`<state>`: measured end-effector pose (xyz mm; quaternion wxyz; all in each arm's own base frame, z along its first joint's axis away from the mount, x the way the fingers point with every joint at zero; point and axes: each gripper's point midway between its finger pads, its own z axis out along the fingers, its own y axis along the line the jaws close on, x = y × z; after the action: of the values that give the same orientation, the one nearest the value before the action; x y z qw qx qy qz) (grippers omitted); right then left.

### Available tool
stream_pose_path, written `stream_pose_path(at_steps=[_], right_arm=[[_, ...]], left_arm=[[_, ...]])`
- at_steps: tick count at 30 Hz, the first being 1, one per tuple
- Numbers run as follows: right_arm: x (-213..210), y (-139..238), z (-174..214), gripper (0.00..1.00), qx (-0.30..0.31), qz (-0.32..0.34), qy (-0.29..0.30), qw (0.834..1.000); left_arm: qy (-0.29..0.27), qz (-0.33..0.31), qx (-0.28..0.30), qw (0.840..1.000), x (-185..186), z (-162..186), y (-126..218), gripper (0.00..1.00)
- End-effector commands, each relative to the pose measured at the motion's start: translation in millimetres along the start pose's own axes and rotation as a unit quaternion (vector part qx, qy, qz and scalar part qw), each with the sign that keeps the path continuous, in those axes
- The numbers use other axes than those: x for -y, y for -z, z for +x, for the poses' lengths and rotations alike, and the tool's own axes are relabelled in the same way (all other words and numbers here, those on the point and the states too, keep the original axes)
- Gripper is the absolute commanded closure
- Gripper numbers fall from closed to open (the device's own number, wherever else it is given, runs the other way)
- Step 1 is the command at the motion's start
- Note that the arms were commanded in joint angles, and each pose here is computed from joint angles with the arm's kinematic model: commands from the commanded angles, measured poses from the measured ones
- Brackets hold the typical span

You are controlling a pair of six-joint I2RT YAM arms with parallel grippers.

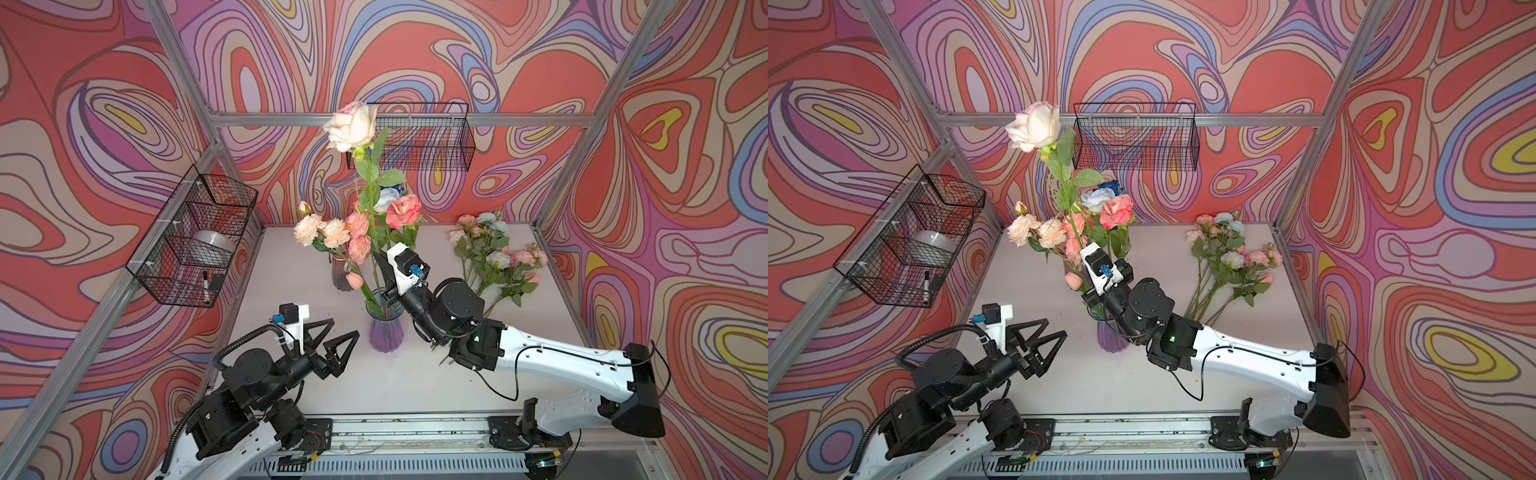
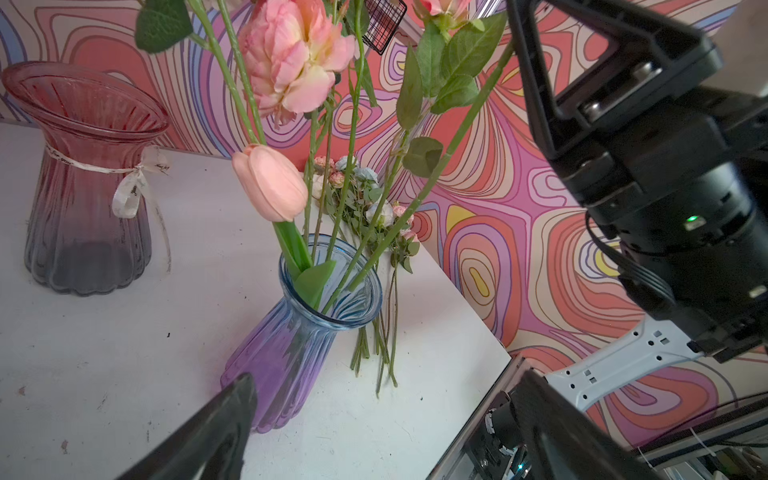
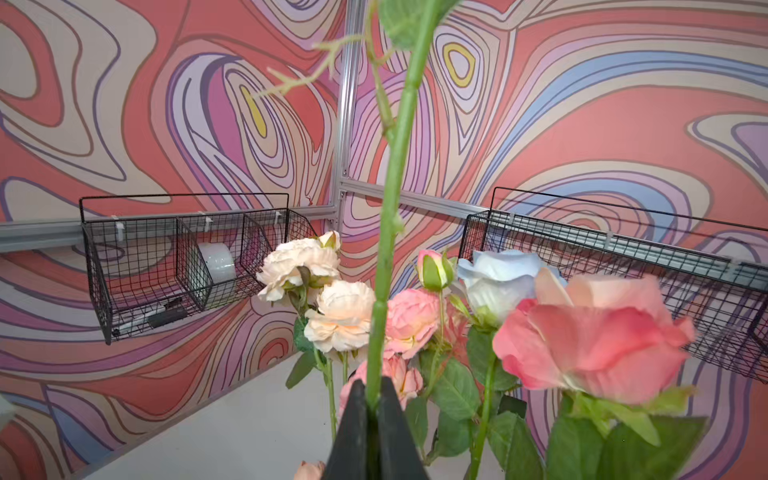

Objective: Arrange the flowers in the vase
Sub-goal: 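Carry the cream rose to the vase and lower its stem in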

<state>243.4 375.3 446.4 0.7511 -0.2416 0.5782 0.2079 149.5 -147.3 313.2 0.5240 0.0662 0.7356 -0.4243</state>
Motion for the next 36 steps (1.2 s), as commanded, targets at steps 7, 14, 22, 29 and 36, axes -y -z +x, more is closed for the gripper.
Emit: stream_pose_path(at_steps=[7, 14, 22, 29, 36], right_arm=[[-10.2, 11.2, 57.2, 1.00, -0.052, -0.011, -0.017, 0.998], [-13.5, 21.2, 112.5, 1.00, -0.100, -0.004, -0.027, 0.995], [-16.1, 30.0, 147.8, 1.00, -0.133, 0.001, -0.036, 0.991], [-17.9, 39.4, 160.4, 0.84, -0.164, 0.001, -0.053, 0.985], [-20.0, 50.9, 149.6, 0.63, -0.175, -0.008, -0.083, 0.981]], left_arm=[[-0.008, 0.007, 0.013, 1.000, 4.8, -8.5, 8.0, 0.01], [-0.008, 0.006, 0.010, 1.000, 3.6, -6.6, 7.3, 0.01], [-0.008, 0.005, 0.007, 1.000, 3.2, -5.2, 4.0, 0.01], [-0.008, 0.003, 0.005, 1.000, 2.0, -3.6, 2.4, 0.01], [-0.009, 0.004, 0.002, 1.000, 2.5, -2.6, -1.2, 0.01]])
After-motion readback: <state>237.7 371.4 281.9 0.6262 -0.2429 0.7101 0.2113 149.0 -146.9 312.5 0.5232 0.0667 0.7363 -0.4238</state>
